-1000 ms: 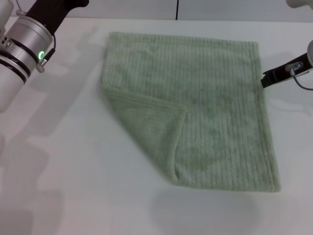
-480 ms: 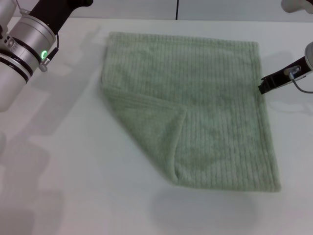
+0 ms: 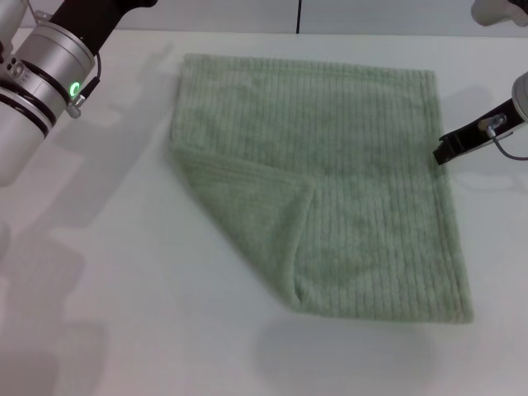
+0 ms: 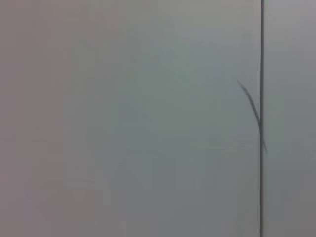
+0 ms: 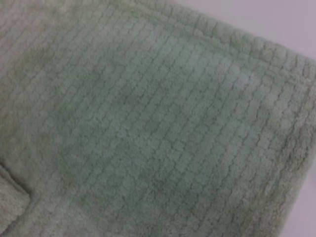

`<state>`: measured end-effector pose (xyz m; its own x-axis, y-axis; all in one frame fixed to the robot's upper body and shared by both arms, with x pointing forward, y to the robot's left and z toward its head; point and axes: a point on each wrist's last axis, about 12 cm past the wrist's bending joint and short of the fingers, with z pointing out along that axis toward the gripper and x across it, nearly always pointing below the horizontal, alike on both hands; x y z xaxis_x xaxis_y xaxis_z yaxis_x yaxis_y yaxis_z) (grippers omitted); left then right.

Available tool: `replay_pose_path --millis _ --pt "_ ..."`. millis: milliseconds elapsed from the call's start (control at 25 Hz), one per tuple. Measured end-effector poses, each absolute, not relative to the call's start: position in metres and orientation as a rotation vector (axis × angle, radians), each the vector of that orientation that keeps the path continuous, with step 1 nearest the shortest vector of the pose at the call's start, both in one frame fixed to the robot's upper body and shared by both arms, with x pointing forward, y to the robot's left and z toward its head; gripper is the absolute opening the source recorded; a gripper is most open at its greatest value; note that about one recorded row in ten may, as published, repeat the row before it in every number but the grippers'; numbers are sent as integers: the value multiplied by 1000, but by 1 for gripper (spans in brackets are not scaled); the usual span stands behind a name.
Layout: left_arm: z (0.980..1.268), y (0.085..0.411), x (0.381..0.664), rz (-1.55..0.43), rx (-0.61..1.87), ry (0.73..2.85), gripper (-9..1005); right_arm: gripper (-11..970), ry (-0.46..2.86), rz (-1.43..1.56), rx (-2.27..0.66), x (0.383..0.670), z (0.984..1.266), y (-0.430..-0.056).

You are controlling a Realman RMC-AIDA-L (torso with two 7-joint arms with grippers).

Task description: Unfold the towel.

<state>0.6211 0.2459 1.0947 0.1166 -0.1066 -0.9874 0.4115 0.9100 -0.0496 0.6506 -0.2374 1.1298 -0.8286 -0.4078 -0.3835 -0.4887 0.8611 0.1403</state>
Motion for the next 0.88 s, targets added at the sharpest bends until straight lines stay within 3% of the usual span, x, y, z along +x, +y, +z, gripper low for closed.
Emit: replay_pose_path --millis 880 --pt "1097 244 621 -401 268 1392 804 0 2713 370 -699 646 1124 -236"
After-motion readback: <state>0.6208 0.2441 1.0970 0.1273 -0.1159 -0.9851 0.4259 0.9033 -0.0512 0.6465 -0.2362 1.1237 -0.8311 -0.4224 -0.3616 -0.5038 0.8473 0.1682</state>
